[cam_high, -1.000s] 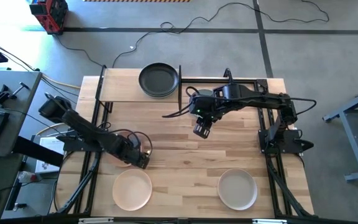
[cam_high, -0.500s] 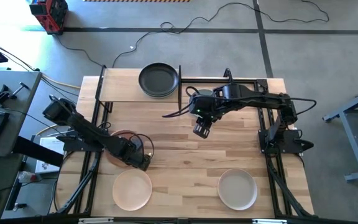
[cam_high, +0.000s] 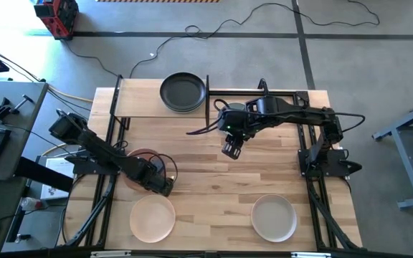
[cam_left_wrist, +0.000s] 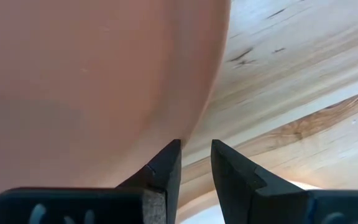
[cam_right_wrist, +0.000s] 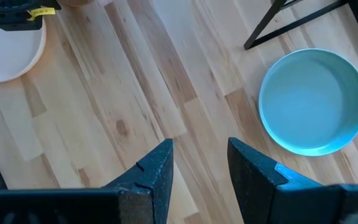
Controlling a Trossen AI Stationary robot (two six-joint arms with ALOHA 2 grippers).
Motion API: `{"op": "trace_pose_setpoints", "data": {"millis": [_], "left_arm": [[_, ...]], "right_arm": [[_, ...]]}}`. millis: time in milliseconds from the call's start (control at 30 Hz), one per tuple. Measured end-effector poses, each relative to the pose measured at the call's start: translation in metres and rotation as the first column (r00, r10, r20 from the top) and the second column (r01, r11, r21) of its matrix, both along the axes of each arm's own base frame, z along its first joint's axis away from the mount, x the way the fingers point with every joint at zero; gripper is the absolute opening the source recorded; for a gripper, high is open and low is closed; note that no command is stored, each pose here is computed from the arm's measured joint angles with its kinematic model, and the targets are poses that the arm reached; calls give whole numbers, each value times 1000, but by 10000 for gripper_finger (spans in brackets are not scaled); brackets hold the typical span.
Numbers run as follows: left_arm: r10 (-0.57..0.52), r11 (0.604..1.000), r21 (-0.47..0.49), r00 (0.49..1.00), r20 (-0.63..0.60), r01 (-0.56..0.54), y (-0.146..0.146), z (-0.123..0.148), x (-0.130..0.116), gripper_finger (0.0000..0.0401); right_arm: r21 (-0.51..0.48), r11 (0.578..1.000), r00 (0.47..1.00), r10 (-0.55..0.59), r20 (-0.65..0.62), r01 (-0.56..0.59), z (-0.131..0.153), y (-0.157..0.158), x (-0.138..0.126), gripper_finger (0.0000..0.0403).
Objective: Place and stack plates onto a shelf
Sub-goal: Put the brown plate on the shelf
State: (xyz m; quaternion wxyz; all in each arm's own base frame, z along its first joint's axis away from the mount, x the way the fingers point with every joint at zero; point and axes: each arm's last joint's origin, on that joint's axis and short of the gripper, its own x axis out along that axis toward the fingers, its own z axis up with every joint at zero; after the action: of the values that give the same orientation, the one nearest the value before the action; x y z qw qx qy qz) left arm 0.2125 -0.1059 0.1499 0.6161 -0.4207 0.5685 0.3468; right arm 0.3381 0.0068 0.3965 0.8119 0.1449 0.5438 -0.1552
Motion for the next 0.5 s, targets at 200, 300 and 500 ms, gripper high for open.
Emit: {"op": "trace_pose_setpoints", "data": {"millis": [200,300,500], "left_arm": [[-28,999,17,999,-28,29,0,6,0,78],[-36,999,22,998,-55,37,1,7,-2,78],[-50,999,2,997,-55,50,1,7,-1,78]], "right_arm": [[0,1000,1000,0,3,0,0,0,0,131],[0,1000,1000,0,5,0,0,0,0,131],[1,1000,1000,-1,5,1,0,0,0,131]]}}
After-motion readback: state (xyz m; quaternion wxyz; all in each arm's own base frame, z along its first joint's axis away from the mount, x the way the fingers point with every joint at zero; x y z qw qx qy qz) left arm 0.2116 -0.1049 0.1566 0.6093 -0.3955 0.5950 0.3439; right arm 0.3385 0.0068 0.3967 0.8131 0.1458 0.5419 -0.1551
